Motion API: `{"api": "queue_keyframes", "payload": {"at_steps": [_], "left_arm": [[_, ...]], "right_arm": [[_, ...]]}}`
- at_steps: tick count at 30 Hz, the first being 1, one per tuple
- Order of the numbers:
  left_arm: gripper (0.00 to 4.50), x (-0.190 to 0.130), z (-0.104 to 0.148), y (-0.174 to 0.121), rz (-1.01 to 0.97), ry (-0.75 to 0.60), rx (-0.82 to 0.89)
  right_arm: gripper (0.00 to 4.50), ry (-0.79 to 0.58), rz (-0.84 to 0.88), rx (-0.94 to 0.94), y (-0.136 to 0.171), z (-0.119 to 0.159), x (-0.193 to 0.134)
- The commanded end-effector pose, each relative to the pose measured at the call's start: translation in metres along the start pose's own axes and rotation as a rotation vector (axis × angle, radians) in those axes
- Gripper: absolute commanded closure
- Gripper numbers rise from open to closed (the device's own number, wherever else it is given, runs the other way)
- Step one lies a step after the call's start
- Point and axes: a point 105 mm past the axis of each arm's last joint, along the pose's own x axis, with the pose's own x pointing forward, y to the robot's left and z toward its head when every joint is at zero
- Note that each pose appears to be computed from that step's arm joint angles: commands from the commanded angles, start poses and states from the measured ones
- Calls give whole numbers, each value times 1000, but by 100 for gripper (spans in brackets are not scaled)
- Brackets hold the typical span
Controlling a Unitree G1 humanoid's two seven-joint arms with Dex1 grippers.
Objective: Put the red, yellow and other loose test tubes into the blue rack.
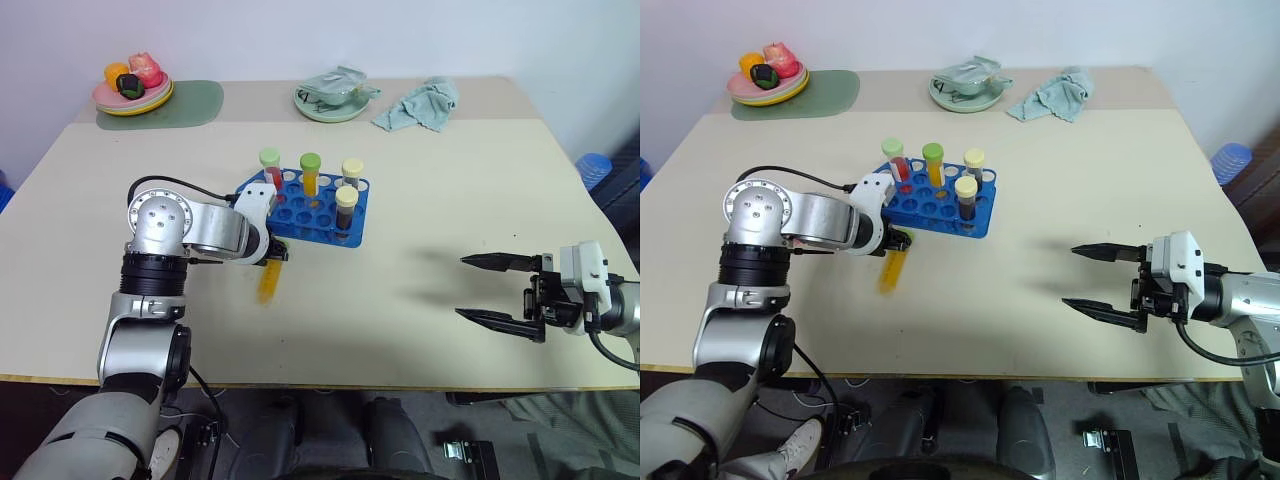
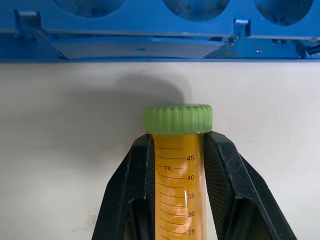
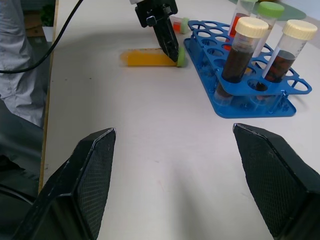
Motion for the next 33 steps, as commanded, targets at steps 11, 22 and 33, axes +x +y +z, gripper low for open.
{"api": "queue_keyframes", "payload": {"at_steps": [11, 22, 33], "left_arm": [[374, -79, 34, -32, -312, -305, 48], [374, -110, 86, -35, -173, -1064, 274], [374, -57, 70, -50, -127, -1307, 410]], "right_arm": [[67, -30, -24, -49, -6, 13, 2], [67, -55, -34, -44, -16, 16, 6], [67, -53, -55, -44, -14, 18, 7]]}}
